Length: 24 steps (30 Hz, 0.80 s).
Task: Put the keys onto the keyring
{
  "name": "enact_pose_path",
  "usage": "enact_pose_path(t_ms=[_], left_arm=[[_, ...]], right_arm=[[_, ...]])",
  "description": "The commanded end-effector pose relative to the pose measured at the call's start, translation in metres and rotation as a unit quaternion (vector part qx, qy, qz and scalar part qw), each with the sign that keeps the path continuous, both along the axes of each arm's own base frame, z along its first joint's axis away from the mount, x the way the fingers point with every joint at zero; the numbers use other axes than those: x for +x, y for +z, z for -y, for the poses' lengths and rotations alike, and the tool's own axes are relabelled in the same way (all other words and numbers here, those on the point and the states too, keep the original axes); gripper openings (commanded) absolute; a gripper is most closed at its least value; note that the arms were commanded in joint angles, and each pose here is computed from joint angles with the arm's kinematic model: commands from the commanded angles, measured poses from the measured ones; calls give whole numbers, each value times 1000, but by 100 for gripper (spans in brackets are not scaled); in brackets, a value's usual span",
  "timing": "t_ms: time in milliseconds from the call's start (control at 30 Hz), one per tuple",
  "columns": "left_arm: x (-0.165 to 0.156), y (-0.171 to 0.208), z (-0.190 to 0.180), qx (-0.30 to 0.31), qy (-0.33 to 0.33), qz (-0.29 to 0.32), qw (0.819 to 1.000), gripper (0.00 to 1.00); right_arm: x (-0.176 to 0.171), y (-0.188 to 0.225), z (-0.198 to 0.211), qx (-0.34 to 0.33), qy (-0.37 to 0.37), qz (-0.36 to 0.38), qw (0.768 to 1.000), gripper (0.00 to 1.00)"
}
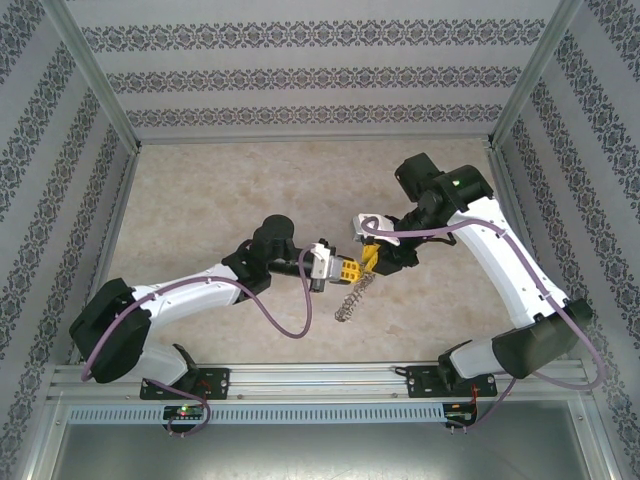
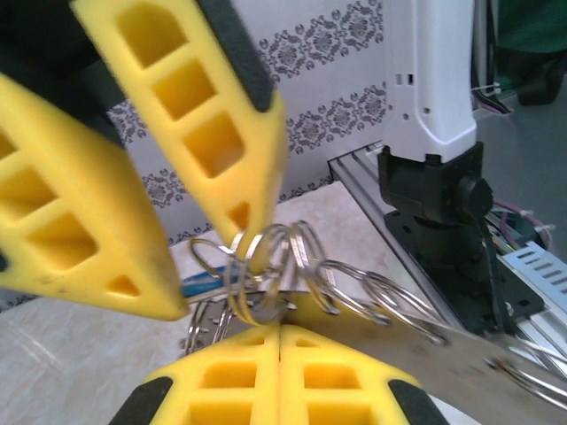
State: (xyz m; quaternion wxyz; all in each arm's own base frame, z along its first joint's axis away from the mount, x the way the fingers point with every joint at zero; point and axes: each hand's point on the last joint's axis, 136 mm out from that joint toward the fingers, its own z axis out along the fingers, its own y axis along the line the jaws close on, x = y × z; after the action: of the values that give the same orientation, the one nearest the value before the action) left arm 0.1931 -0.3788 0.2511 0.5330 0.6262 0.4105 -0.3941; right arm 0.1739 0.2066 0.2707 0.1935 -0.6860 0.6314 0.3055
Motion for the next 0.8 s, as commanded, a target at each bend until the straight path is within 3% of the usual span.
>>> enact_pose_path(t_ms=[0, 267, 433, 767], left_arm=[[4, 18, 6, -32, 16, 0, 999, 5], [12, 22, 6, -39, 37, -13, 998, 13], [11, 22, 7, -38, 33, -11, 999, 4], [11, 25, 11, -44, 23, -21, 999, 0]], right_arm=[[-7, 15, -7, 31, 16, -1, 999, 23], [-3, 15, -8, 36, 16, 11, 999, 13], [-5, 15, -9, 41, 18, 9, 999, 8], [-8, 14, -8, 46, 17, 11, 999, 1]])
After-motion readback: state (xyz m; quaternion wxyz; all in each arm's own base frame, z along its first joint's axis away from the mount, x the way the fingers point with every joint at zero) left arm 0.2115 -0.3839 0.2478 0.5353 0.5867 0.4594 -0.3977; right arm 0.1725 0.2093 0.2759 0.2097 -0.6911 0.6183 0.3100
